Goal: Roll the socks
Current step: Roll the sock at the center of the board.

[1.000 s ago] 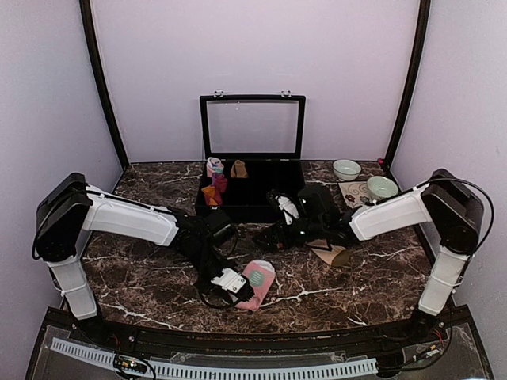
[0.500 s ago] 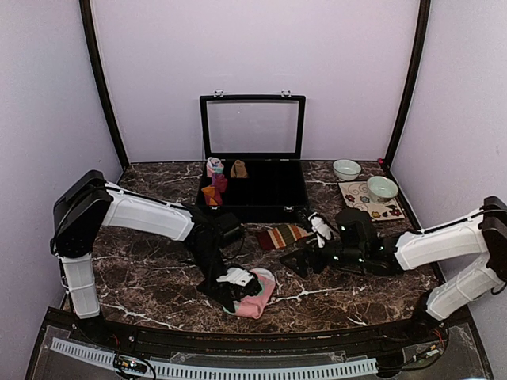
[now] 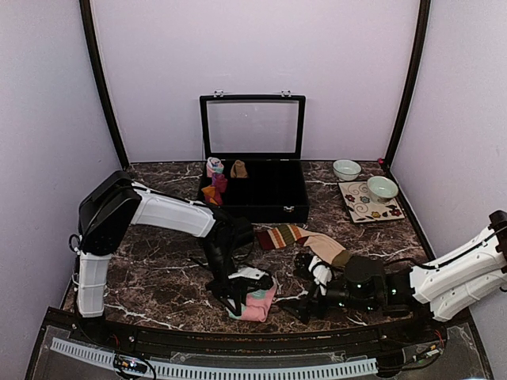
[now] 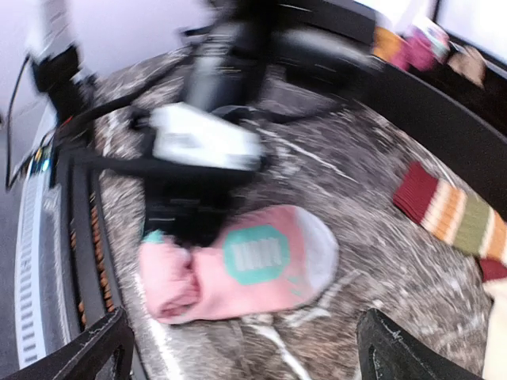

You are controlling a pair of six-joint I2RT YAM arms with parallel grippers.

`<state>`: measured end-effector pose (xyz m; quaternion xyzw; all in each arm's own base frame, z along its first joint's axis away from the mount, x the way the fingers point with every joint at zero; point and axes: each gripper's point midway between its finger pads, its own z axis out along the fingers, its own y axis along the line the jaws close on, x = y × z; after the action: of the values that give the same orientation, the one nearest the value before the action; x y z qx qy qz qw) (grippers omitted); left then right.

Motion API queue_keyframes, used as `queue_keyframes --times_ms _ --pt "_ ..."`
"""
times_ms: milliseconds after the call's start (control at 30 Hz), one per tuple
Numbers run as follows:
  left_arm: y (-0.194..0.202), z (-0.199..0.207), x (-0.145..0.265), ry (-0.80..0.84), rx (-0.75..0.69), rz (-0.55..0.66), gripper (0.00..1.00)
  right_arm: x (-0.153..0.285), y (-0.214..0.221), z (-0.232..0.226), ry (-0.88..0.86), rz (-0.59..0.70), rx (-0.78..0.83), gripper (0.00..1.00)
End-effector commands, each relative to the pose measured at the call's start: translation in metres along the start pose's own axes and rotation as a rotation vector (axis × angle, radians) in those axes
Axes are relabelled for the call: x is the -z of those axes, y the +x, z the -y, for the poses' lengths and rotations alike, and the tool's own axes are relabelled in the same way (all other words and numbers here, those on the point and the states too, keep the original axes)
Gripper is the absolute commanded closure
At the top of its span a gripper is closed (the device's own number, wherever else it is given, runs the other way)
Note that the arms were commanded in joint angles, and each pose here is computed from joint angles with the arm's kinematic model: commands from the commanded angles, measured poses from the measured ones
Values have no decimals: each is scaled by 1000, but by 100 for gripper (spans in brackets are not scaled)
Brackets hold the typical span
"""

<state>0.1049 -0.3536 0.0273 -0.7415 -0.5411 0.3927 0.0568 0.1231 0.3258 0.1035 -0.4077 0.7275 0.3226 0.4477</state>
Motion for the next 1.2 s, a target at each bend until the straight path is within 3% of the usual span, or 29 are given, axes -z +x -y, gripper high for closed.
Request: queue_keyframes --times_ms 0,200,400,567,967,1067,1167 --pt "64 2 -31 101 189 -224 84 -1 2 -25 26 14 356 9" --pt "65 3 -31 180 276 -196 84 -21 9 -64 -33 -57 674 23" --pt "64 -4 -31 196 340 -158 84 -44 5 -85 -84 -48 840 35" --pt "60 -11 -30 176 371 -137 82 -62 20 -101 -164 -78 898 46" --pt "55 -16 -28 177 384 -107 78 -86 37 -94 -159 -121 900 52" --pt "56 -14 -28 181 387 -112 75 -88 43 -91 -164 -147 894 71" --pt "55 -16 -27 172 407 -100 61 -91 52 -88 -174 -186 863 98"
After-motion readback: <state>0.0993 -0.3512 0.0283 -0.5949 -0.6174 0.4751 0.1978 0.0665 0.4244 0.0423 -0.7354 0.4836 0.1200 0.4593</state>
